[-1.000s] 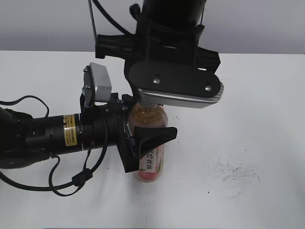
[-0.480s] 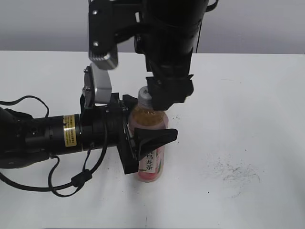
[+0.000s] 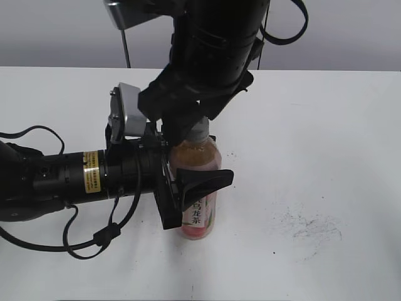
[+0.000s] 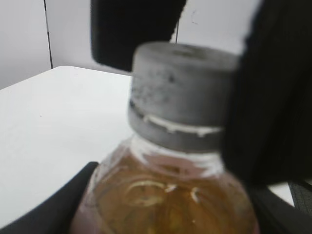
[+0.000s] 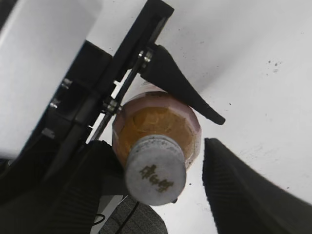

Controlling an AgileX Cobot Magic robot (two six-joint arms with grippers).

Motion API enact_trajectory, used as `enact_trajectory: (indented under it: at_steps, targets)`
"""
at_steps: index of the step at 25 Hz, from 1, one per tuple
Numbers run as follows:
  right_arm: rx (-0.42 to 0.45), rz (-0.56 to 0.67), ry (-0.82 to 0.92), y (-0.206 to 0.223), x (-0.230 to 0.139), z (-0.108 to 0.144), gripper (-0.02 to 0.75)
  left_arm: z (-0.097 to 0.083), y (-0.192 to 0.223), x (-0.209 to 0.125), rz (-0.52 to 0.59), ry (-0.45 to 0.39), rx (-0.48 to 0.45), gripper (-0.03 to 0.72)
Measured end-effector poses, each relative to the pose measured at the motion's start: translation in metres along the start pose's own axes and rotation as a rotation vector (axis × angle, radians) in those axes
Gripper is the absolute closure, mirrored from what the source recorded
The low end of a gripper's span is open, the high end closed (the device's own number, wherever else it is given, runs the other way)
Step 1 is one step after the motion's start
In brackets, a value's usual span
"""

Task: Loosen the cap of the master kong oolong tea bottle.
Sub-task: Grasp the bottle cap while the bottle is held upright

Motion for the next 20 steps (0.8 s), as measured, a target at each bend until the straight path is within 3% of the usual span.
enact_trajectory:
  at_steps: [8,20]
  targets:
    - [-0.019,0.003,-0.002,0.0,0.0,-0.002,0.365,0.0,0.0,0.0,0.0,0.001,-0.001,0.242]
    - [-0.02,0.009,-0.019,-0.005,-0.011,-0.001,0.377,0.0,0.0,0.0,0.001,0.004,-0.002,0.242]
Point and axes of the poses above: a point on each arm's last joint axis where the gripper is mounted, y pointing out along that axis toward the gripper, z along the wrist's bending axis when the last joint is at zero, x = y × z, the point moved 3 cm from there along y, pointing out along that axis toward the gripper, and after that the axes turned 8 degrees about -y, right-handed, at the moved point
